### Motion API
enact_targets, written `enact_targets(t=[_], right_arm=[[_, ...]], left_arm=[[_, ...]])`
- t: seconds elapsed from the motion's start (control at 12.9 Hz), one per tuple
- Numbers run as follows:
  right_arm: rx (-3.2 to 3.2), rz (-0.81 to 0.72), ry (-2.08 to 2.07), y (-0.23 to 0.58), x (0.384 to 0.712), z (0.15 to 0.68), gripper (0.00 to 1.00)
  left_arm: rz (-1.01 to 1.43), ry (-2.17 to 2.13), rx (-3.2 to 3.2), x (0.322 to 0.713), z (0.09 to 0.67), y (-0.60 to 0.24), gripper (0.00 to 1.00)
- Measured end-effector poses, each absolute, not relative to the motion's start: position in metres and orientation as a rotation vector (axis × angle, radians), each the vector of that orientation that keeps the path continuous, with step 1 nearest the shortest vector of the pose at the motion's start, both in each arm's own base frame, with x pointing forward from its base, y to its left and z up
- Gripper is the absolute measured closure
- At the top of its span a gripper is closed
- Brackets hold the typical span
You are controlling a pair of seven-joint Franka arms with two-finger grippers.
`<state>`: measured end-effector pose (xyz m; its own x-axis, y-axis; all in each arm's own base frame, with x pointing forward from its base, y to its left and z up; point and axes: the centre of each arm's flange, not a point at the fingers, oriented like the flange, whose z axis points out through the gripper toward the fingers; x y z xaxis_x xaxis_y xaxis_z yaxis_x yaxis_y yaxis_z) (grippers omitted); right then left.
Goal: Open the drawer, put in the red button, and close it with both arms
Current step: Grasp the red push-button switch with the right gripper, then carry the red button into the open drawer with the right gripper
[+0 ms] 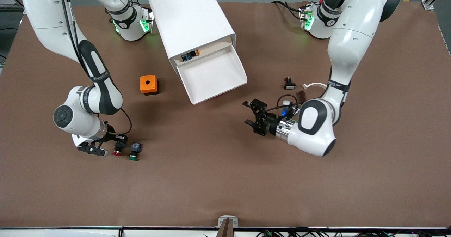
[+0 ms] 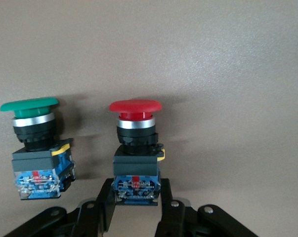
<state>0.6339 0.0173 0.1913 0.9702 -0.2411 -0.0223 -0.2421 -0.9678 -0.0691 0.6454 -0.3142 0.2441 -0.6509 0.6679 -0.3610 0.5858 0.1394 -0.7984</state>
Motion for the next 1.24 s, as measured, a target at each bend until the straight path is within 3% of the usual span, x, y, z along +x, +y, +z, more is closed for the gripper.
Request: enact_targets(t=[0.23, 0.54, 0.93, 1.24], right_arm=[[-3.036, 0.169, 0.373, 0.018, 0.641, 0.21, 0.59], [-2.985, 0.377, 0.525, 0.039, 0.642, 0.31, 0.59], [-2.933, 0.456, 0.916, 0.122, 0.596, 0.432, 0.59], [-2.858, 0.427, 1.312, 0.236, 0.55, 0.466, 0.59]], left_arm=[[1.412, -2.432, -1.291, 0.671, 0.246, -0.254, 0.0], [1.139, -2.52, -1.426, 0.692, 0.265, -0.194, 0.0], [0.766, -2.429, -1.842, 0.709, 0.299, -0.114, 0.0], [0.56, -2.16, -2.21, 0.71, 0.329, -0.09, 0.0]])
